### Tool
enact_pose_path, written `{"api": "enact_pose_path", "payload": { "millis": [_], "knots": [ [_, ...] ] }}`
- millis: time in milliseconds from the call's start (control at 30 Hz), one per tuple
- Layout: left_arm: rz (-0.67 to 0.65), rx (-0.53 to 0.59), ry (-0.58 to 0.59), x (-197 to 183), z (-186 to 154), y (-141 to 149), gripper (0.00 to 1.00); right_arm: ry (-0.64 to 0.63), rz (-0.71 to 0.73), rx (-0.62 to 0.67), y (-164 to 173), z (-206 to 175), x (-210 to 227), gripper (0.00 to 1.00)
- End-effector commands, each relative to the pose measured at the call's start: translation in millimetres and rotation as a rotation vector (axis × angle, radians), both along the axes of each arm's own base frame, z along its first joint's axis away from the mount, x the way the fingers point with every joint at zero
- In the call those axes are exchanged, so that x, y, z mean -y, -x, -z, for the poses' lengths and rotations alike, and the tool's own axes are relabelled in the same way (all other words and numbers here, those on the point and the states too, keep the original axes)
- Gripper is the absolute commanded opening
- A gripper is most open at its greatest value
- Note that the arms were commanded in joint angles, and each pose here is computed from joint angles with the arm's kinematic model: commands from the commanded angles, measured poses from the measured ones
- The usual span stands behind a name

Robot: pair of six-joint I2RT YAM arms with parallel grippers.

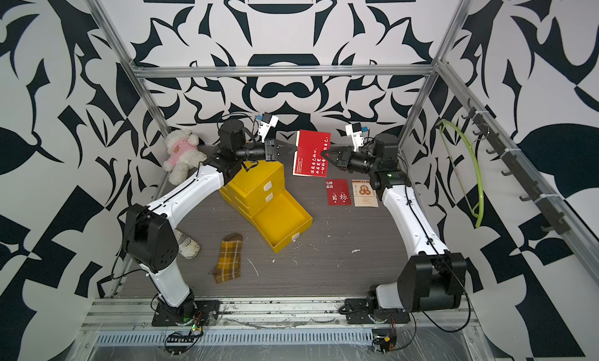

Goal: Take the postcards out of the drawer
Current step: Place the postcard at the center of the board.

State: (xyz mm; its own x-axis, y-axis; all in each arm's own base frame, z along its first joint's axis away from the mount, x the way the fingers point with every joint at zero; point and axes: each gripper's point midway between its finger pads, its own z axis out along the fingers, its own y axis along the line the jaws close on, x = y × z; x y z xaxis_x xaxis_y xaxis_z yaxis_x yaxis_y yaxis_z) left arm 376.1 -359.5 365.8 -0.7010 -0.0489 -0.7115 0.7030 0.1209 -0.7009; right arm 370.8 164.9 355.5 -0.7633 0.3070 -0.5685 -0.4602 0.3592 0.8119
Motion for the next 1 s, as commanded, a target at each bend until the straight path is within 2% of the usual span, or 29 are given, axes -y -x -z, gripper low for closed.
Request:
{"api": "enact_pose_path", "payload": {
  "millis": [0, 467, 767, 967],
  "knots": [
    [-0.013, 0.072, 0.024, -8.2, -24.5, 5.2, 0.00, 0.010, 0.016, 0.086, 7.5, -25.5, 5.5, 0.02],
    [-0.025, 0.080, 0.002, -11.9, -22.0, 6.7, 0.00, 0.033, 0.044, 0.081, 13.0, -24.5, 19.7, 0.01],
    [-0.024, 0.077, 0.005, -10.6, -23.3, 4.6, 0.00, 0.013, 0.037, 0.064, 12.3, -21.4, 20.0, 0.13],
    [-0.022, 0.076, 0.008, -10.2, -24.6, 4.2, 0.00, 0.011, 0.035, 0.060, 10.0, -20.5, 19.9, 0.11]
  ]
}}
